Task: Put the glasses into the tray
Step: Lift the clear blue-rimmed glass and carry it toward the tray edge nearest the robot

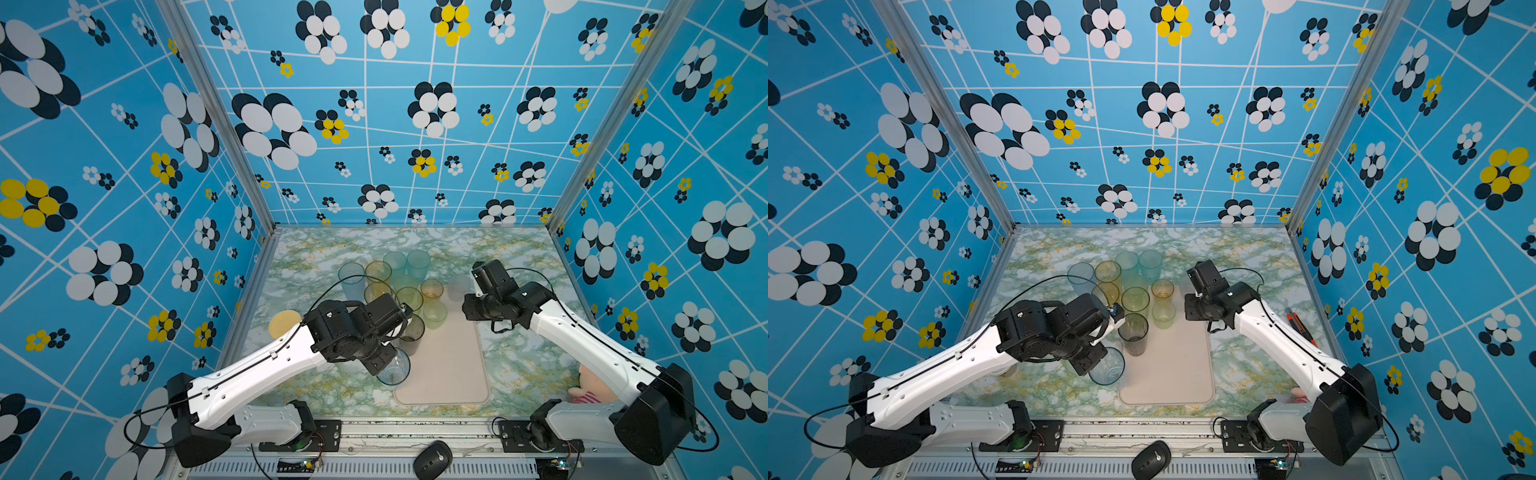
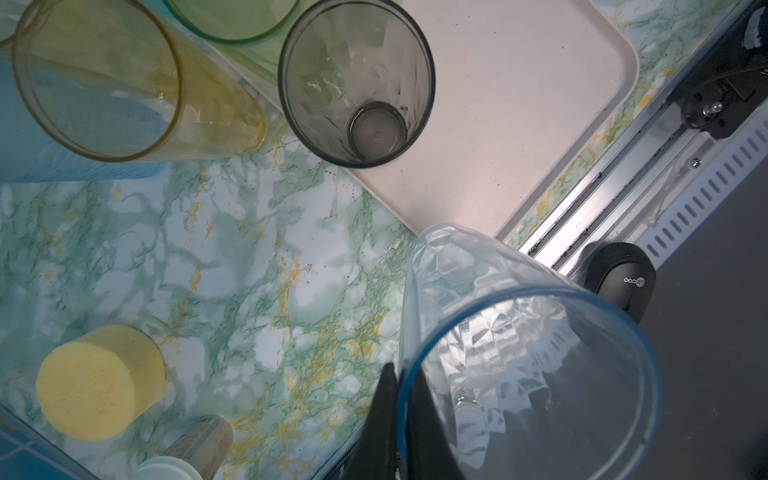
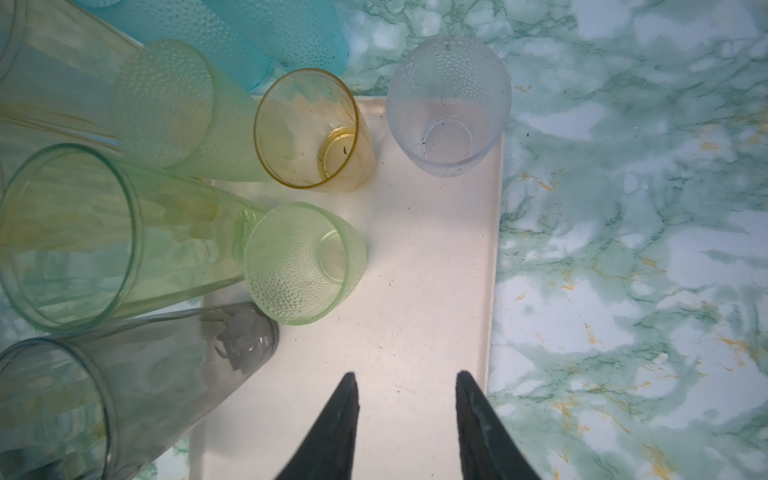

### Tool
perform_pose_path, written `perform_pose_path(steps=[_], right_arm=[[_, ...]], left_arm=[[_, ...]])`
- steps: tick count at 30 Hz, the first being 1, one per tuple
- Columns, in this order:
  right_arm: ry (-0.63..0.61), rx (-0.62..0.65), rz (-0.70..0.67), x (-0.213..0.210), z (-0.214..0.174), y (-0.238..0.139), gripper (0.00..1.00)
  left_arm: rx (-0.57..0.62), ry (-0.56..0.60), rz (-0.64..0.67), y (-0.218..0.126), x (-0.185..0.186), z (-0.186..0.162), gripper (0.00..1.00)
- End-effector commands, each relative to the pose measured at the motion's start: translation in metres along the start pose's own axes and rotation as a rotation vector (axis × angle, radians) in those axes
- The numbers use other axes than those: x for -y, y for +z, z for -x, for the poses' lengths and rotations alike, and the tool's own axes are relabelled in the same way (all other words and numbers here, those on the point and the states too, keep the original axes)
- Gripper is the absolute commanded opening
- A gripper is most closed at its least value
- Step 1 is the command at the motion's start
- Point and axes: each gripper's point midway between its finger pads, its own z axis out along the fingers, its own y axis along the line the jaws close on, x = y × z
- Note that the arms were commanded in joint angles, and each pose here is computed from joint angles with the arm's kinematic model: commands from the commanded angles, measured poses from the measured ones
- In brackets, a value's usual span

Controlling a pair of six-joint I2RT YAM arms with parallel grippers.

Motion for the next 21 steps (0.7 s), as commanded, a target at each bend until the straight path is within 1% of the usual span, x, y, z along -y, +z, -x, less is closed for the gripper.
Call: perform_pose_path(steps=[1, 13, 21], right_arm=[[0.005, 0.012, -0.014, 0.0, 0.007, -0.002, 0.41], [0.005, 0.016, -0.004, -0.001, 0.007, -0.002, 0.41], [-0.007, 0.012, -0.006, -0.001, 0.006, -0.001, 0.41]], left_arm=[[0.036, 0.006, -0.017, -0.001, 0.011, 0.014, 0.03], [0.002, 0.044, -0.025, 0.019, 0.027, 0.019, 0.03], [0.0, 0.054, 0.02, 0.039, 0.02, 0.028, 0.03]])
